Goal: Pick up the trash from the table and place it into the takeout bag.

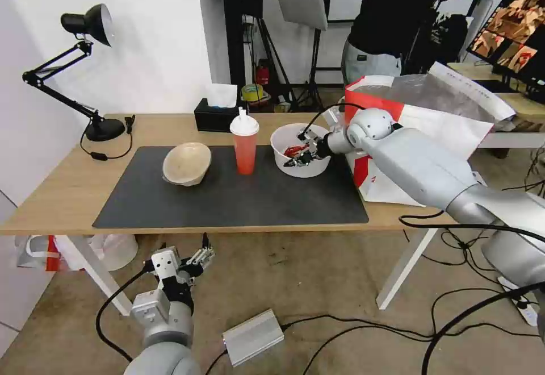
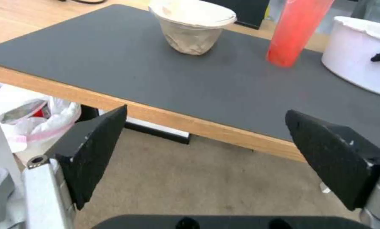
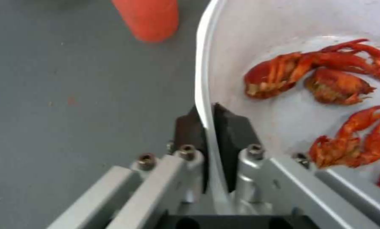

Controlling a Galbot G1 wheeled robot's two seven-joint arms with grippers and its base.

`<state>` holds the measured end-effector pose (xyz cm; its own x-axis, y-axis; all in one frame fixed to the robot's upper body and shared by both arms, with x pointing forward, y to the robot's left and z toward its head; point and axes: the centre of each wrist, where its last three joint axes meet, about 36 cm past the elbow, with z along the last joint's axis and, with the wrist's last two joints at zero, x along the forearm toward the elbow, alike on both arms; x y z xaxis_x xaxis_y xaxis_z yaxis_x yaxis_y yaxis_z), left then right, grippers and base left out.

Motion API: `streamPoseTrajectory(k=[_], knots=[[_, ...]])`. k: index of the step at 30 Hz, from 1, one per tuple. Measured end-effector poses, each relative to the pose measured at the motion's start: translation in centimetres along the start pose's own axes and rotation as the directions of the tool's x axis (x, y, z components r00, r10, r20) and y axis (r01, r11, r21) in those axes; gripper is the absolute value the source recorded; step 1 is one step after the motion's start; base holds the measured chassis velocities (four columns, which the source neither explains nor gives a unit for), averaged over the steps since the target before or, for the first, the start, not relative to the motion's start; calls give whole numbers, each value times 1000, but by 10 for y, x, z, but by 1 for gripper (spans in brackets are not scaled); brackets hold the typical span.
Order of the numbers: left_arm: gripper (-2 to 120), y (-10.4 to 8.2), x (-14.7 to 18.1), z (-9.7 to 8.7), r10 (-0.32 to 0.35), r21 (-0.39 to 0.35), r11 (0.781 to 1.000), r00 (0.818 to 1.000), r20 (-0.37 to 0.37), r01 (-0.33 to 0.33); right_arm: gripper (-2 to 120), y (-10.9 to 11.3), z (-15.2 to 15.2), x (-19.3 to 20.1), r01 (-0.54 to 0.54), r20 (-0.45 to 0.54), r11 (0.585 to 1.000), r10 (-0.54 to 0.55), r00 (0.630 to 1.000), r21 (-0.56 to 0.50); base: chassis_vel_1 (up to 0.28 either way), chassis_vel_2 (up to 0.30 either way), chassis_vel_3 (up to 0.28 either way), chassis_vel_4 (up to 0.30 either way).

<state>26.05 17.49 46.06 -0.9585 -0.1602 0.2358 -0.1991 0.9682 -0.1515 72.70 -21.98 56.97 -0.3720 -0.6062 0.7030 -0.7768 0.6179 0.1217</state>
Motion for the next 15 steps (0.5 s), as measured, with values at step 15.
streamPoseTrajectory(k=[15], knots=[[100, -1, -1, -1, -7, 2, 1000, 1000, 2, 7, 0, 2, 0, -8, 7, -4, 1000, -7, 1000, -7, 0, 0, 0, 0]])
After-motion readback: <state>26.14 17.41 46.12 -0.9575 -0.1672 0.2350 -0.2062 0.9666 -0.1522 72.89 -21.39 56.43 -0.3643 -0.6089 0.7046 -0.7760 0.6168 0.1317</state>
